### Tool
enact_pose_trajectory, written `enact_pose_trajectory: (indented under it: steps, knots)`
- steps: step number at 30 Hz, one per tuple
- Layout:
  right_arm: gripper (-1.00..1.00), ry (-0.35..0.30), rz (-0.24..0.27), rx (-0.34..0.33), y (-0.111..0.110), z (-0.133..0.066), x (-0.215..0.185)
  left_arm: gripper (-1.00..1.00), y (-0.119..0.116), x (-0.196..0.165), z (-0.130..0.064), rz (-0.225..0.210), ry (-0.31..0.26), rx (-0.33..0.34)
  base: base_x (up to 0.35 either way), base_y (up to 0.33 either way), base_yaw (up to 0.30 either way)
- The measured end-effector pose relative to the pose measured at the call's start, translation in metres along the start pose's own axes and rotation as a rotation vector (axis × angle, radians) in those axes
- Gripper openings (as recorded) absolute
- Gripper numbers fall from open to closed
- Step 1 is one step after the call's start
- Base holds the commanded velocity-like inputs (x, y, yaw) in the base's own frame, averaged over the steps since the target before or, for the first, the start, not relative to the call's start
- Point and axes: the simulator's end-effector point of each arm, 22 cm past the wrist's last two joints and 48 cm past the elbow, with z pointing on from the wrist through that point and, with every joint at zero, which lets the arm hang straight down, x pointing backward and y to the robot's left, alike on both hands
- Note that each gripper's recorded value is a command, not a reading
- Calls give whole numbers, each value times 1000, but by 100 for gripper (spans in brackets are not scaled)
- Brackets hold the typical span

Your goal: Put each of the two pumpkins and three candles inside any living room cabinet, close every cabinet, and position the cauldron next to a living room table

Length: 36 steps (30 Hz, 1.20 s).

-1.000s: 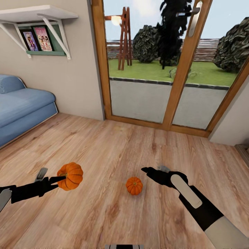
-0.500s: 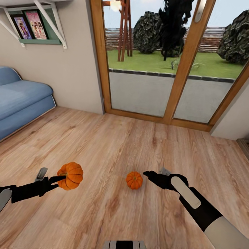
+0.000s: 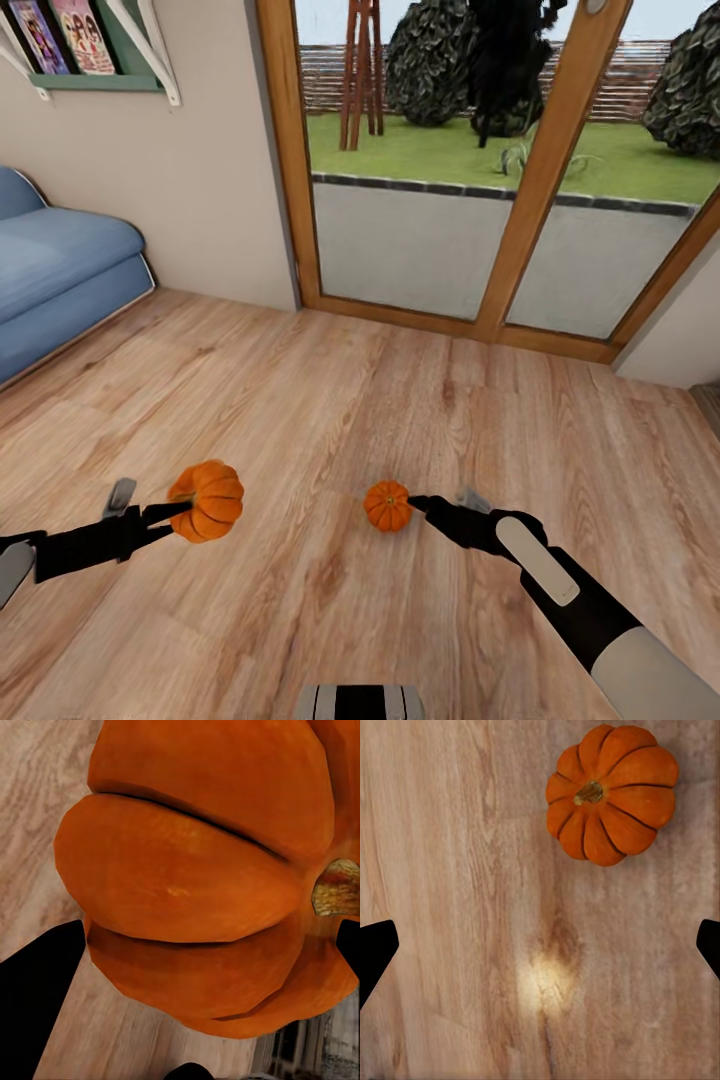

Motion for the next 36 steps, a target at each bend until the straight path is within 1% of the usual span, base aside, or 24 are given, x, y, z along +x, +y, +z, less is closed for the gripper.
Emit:
enact_pose_trajectory:
  steps: [2, 3, 6, 7, 9, 11, 15, 18, 20, 25, 27, 29, 30, 31, 33, 36]
  knots:
    - [100, 3, 4, 1, -3, 3, 2, -100, -17, 0, 2, 7, 3, 68, 0, 0, 0]
    - [100, 5, 6, 2, -4, 4, 3, -100, -22, 0, 2, 12, 6, 86, 0, 0, 0]
    - [100, 9, 10, 6, -9, 9, 5, -100, -24, 3, 5, 18, 14, 108, 0, 0, 0]
    - [100, 11, 12, 0, -8, 10, 6, -100, -24, 3, 6, 18, 17, 112, 0, 0, 0]
    - [100, 14, 15, -35, -3, 13, 7, -100, -23, 4, 7, 13, 18, 116, 0, 0, 0]
    - [100, 18, 19, -45, -4, 16, 9, -100, -21, 4, 9, 4, 18, 122, 0, 0, 0]
    - [100, -5, 32, -48, -8, 21, 7, -100, -15, 3, 9, -7, 20, 118, 0, 0, 0]
    - [100, -8, 38, -44, -12, 25, 8, -100, -7, -1, 3, -5, 19, 99, 0, 0, 0]
    - [100, -6, 42, -40, -15, 28, 9, -100, -5, -5, -1, -8, 17, 98, 0, 0, 0]
    - [100, -6, 54, -32, -23, 35, 12, -100, 4, -2, 3, -19, 29, 87, 0, 0, 0]
    - [100, -18, 62, -43, -23, 38, 11, -100, 8, 0, 4, -25, 34, 84, 0, 0, 0]
    - [100, -32, 72, -103, -13, 39, 8, -100, 11, 3, 7, -32, 40, 82, 0, 0, 0]
    - [100, -35, 76, -117, -12, 40, 7, -100, 13, 4, 9, -34, 43, 81, 0, 0, 0]
    - [100, -42, 82, -124, -12, 40, 5, -100, 13, 4, 9, -38, 45, 85, 0, 0, 0]
    - [100, -73, 106, -131, -17, 40, -7, -100, 9, 6, 11, -51, 48, 119, 0, 0, 0]
    - [100, -89, 126, -125, -25, 41, -13, -100, 11, 8, 13, -58, 54, 134, 0, 0, 0]
